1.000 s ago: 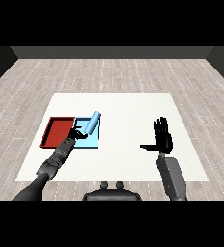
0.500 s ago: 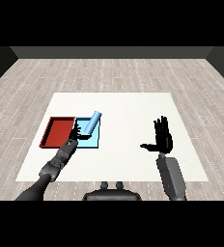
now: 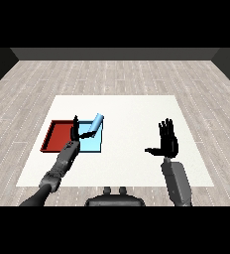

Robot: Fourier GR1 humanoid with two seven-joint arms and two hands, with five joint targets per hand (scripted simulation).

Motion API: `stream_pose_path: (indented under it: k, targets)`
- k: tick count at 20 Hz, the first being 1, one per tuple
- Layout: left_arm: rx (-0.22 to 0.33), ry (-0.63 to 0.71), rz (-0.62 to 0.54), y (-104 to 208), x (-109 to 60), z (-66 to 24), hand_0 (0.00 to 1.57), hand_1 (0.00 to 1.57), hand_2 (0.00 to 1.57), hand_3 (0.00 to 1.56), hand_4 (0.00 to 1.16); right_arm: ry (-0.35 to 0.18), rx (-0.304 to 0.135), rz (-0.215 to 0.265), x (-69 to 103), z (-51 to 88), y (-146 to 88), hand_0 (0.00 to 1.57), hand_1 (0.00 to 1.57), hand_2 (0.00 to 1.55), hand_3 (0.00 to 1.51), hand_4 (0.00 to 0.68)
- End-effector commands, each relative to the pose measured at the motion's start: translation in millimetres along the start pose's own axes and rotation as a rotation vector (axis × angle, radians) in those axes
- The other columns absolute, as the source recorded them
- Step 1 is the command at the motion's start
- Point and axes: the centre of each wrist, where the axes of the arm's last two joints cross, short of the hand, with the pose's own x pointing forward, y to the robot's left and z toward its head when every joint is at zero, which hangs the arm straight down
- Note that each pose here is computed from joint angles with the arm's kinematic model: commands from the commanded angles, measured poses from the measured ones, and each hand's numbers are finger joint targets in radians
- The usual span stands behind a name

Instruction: Pick the blue can and put it in the blue box

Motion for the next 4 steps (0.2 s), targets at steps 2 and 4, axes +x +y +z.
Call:
stream_pose_path:
  k: [2, 4]
  targets:
    - [-0.083, -0.278, 0.200, 3.4, 17.5, 6.3, 0.00, 0.00, 0.00, 0.00, 0.00, 0.028, 0.015, 0.050, 2.4, 6.7, -8.2, 0.00, 0.00, 0.00, 0.00, 0.000]
    - [-0.101, -0.298, 0.273, -4.6, 11.4, 32.9, 0.00, 0.00, 0.00, 0.00, 0.00, 0.031, 0.007, 0.063, 1.9, 1.6, -10.5, 0.00, 0.00, 0.00, 0.00, 0.000]
